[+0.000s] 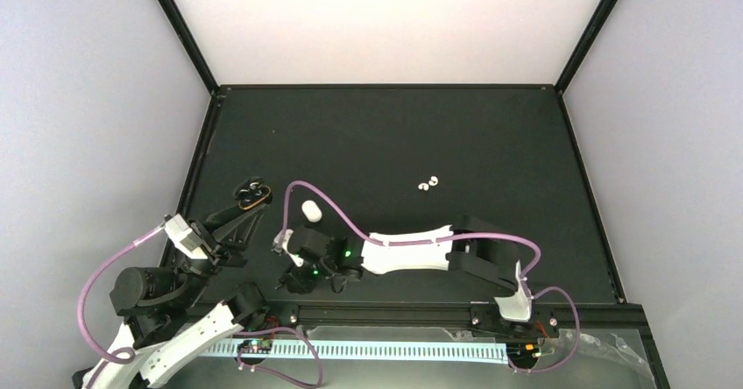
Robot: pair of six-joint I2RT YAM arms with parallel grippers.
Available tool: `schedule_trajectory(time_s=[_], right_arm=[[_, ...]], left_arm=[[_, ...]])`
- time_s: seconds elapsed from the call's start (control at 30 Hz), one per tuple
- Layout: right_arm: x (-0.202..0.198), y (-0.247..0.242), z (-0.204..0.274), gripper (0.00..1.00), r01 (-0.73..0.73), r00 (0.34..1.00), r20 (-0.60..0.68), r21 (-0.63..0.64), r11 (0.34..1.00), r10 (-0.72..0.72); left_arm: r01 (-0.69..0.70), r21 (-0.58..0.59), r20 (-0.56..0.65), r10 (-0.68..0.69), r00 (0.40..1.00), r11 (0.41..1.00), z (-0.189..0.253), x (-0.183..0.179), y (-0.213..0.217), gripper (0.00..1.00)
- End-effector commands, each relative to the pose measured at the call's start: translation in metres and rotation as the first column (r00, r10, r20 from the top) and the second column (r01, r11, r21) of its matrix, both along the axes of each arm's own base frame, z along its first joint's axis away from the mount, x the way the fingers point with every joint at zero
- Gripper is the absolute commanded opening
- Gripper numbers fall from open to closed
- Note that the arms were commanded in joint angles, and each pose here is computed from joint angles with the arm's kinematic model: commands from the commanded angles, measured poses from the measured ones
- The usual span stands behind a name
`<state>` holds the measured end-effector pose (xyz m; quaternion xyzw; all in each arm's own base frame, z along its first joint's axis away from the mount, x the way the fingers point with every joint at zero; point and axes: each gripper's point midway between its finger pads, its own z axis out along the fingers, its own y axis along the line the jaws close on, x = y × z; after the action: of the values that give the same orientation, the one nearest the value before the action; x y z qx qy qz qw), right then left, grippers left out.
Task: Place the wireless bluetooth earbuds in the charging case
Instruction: Move the earbud to the center of the board.
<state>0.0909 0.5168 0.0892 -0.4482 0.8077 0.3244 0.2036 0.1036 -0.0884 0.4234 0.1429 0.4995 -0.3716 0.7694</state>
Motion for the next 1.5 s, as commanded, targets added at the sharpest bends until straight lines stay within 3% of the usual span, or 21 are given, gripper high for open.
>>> schedule_trajectory(time_s=[0.0,0.43,1.3,1.47], right_arm=[[0.006,0.028,-0.001,0.51,0.031,0.999,0.012,0.029,0.999,-0.031],[0.021,0.053,-0.036,0.39,0.097,0.995,0.037,-0.044,0.994,-0.096],[0.021,0.055,-0.066,0.35,0.103,0.993,0.074,-0.146,0.984,-0.093],[0.025,0.050,-0.075,0.29,0.121,0.990,0.098,-0.183,0.976,-0.105]], left_arm=[[-0.043,0.019,0.005,0.043,0.999,0.999,-0.001,-0.005,0.016,0.02],[-0.059,0.037,0.000,0.060,0.998,0.998,-0.006,-0.010,0.025,0.02],[-0.057,0.040,-0.037,0.058,0.998,0.998,-0.013,-0.005,0.022,0.02],[-0.055,0.040,-0.042,0.056,0.998,0.998,-0.014,-0.005,0.022,0.02]])
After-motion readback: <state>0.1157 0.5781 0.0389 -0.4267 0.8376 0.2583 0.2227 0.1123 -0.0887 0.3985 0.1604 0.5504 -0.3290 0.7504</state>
